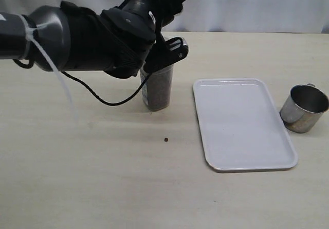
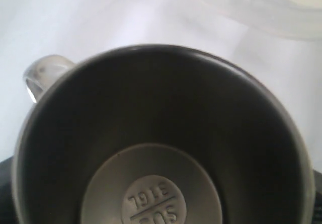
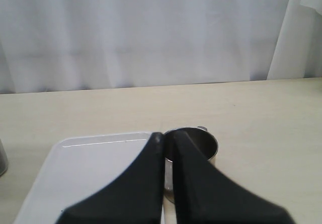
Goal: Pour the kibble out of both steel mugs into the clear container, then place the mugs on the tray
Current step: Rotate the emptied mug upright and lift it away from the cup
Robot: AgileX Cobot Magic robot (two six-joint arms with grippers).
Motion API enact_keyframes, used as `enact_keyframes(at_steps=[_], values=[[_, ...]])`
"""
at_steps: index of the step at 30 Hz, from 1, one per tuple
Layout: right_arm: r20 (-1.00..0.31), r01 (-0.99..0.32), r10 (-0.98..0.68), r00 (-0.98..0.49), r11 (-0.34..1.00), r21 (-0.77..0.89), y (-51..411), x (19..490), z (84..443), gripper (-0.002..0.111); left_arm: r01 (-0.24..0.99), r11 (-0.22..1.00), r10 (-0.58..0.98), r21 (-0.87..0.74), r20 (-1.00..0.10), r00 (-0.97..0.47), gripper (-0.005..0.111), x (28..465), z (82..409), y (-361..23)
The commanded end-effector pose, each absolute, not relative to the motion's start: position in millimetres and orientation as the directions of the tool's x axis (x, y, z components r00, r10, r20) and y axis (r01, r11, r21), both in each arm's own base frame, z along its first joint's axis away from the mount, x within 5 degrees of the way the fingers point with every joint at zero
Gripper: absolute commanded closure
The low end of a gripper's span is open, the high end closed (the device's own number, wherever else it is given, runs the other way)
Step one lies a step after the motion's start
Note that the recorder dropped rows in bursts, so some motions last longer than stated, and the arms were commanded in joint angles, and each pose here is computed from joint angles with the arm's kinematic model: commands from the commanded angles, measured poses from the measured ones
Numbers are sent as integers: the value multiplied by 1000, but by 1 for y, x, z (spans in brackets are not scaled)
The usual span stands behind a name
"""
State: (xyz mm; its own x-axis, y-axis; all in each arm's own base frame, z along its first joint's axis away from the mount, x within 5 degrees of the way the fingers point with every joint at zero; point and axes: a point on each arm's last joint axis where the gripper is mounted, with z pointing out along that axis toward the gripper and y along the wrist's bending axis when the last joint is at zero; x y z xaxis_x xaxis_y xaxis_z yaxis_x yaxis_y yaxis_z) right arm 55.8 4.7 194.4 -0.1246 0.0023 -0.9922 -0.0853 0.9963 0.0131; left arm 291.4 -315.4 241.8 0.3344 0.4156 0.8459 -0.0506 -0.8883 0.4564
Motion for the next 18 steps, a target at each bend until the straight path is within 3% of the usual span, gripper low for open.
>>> enact_keyframes(at_steps=[1, 6, 9, 13, 18], values=[[-994, -88, -4, -113, 996, 6, 5, 56, 195, 104, -10, -871, 468, 491, 837, 282, 107, 293, 244, -314], [-994, -88, -4, -113, 996, 6, 5, 56, 195, 104, 35, -743, 650, 669, 707, 280, 107, 291, 254, -312], [-994, -88, -4, -113, 996, 6, 5, 56, 195, 104, 68, -569, 800, 819, 533, 277, 107, 287, 271, -309], [-994, -88, -4, -113, 996, 6, 5, 56, 195, 104, 250, -330, 909, 910, 235, 343, 107, 278, 287, -300], [-994, -88, -4, -113, 996, 6, 5, 56, 195, 104, 420, -71, 877, 905, -145, 459, 107, 265, 314, -296]])
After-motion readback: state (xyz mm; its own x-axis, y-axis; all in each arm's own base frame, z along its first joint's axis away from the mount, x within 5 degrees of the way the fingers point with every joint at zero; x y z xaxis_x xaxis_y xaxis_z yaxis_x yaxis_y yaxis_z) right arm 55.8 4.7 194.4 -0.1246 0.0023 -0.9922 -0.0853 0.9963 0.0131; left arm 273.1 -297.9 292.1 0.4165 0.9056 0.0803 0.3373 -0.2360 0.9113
